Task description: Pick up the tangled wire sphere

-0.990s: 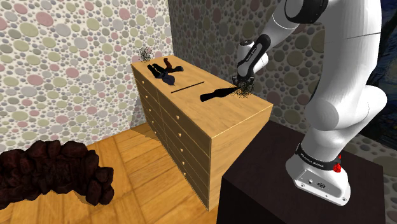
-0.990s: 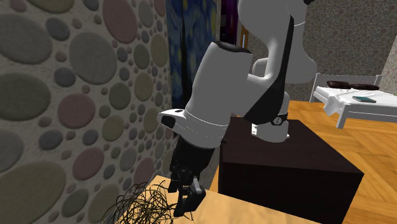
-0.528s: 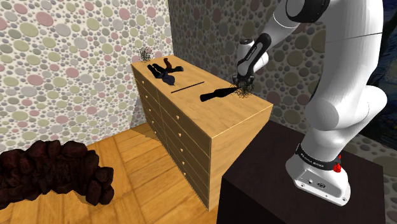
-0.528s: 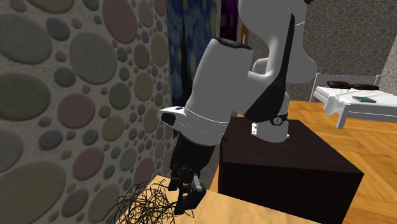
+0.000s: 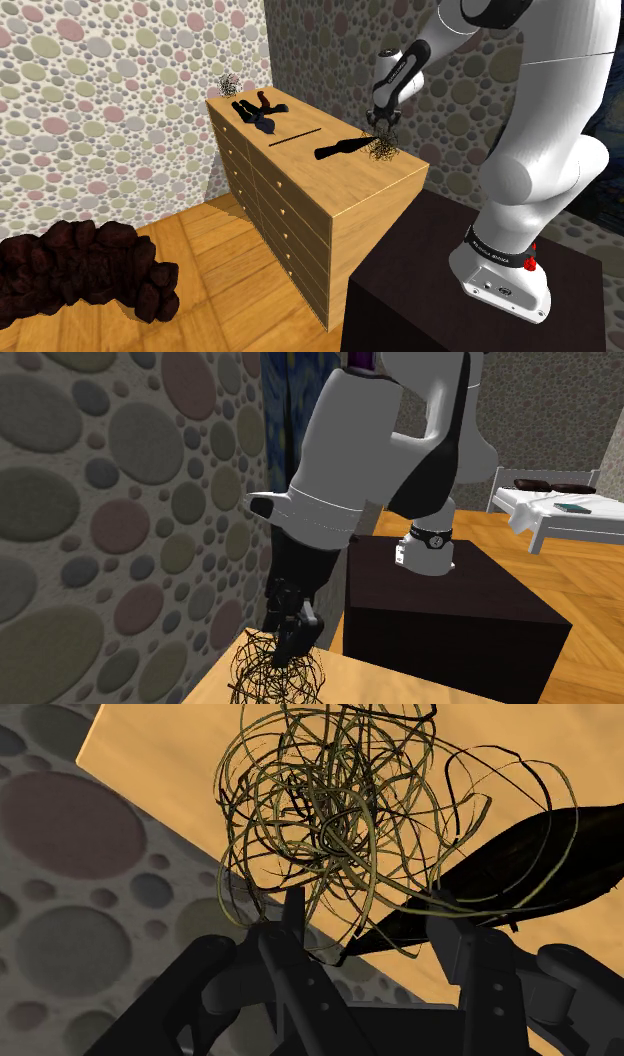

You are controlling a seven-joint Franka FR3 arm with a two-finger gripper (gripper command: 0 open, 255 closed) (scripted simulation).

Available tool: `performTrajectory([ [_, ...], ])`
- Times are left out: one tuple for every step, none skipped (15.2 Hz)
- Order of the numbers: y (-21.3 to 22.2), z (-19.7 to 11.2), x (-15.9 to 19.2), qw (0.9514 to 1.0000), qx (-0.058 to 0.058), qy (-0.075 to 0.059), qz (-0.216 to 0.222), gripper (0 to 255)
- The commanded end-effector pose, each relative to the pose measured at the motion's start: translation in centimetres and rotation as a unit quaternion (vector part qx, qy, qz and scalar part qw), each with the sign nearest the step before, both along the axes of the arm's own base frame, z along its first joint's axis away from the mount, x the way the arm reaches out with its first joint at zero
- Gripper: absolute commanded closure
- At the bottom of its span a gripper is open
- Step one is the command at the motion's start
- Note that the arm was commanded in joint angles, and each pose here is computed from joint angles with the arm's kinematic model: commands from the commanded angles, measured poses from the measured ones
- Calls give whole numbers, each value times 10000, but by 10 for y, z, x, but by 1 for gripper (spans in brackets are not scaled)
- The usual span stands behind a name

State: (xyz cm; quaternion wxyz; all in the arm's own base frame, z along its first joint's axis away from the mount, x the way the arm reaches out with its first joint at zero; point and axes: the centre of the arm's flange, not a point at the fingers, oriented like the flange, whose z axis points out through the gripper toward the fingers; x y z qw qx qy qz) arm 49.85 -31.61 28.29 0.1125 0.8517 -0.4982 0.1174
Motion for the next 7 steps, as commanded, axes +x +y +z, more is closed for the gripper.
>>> performTrajectory([
  [0, 13, 0, 10000, -7, -13, 3, 255],
  [0, 18, 0, 10000, -7, -13, 3, 255],
  [0, 23, 0, 10000, -7, -13, 3, 255],
  [0, 29, 0, 10000, -7, -13, 3, 255],
  [0, 34, 0, 10000, -7, -13, 3, 255],
  [0, 35, 0, 10000, -7, -13, 3, 255],
  [0, 35, 0, 10000, -7, -13, 3, 255],
])
